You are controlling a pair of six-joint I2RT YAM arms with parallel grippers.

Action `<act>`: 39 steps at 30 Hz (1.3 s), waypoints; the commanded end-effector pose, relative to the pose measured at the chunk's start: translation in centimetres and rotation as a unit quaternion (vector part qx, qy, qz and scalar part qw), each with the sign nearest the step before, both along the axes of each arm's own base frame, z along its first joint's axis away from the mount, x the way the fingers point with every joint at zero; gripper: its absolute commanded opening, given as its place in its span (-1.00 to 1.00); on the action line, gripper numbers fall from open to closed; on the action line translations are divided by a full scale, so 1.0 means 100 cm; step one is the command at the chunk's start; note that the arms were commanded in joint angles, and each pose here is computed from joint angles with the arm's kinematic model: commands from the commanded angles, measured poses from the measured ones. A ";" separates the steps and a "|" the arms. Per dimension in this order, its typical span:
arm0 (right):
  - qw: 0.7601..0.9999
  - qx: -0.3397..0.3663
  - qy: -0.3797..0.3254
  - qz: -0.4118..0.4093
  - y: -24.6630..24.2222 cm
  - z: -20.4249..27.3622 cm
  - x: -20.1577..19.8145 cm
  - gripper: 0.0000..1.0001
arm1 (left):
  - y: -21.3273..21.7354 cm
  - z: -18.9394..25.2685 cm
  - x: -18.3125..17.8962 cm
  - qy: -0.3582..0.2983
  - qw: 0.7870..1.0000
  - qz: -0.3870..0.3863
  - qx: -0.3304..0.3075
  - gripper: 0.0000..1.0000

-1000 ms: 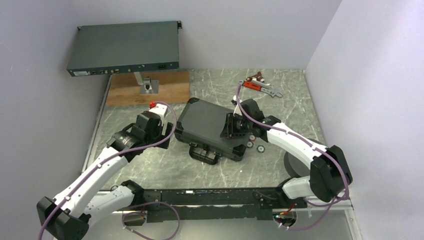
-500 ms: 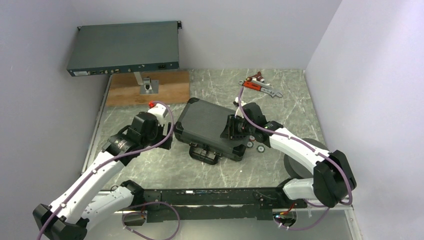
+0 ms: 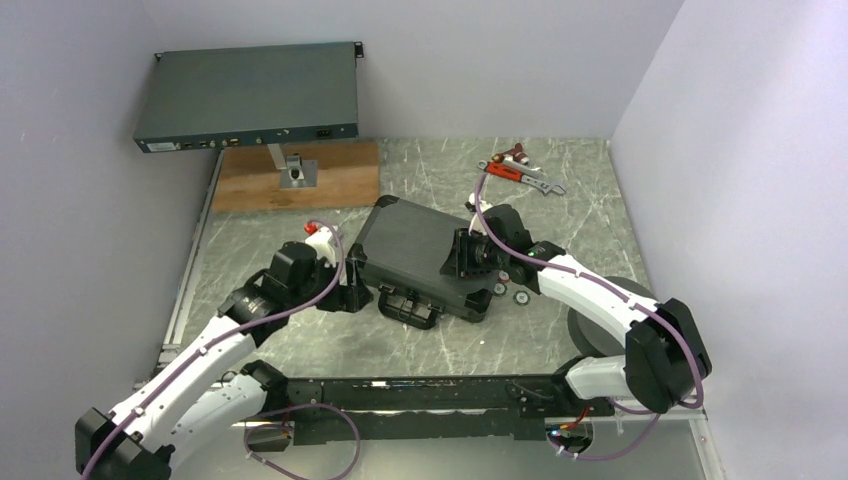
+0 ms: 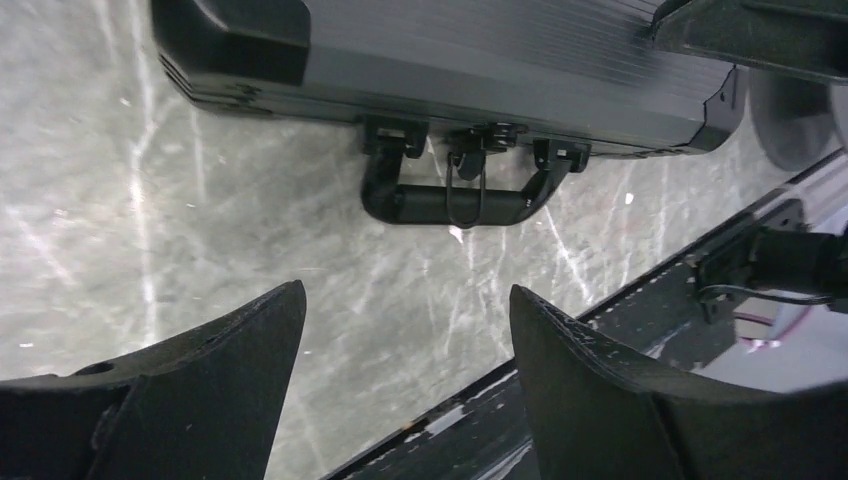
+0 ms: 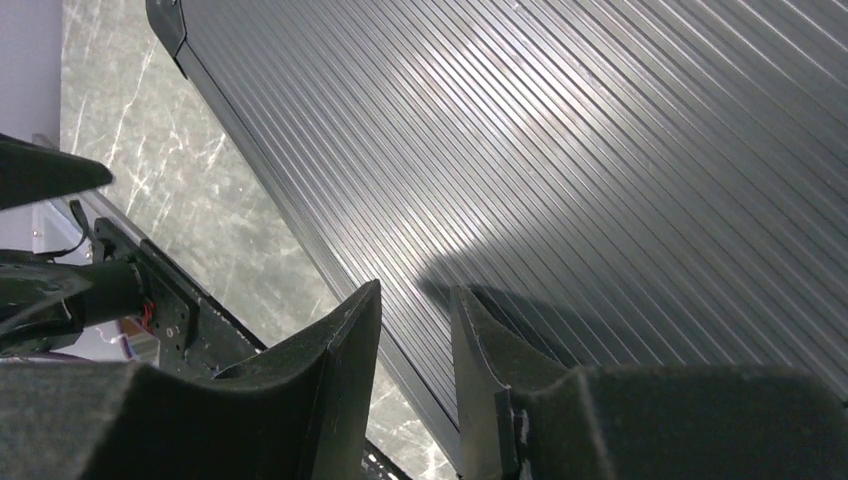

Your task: Pack up texas hold em set

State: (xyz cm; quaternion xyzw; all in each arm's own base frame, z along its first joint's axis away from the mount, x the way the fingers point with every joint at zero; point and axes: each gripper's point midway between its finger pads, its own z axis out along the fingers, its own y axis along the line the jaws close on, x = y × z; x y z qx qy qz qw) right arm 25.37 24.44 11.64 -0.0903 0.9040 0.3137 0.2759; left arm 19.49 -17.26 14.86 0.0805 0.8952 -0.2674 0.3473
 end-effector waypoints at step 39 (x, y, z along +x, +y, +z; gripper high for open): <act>0.987 -0.120 0.105 -0.017 -0.046 -0.079 -0.040 -0.29 | -0.072 -0.062 -0.010 0.142 0.944 0.123 -0.272 -0.18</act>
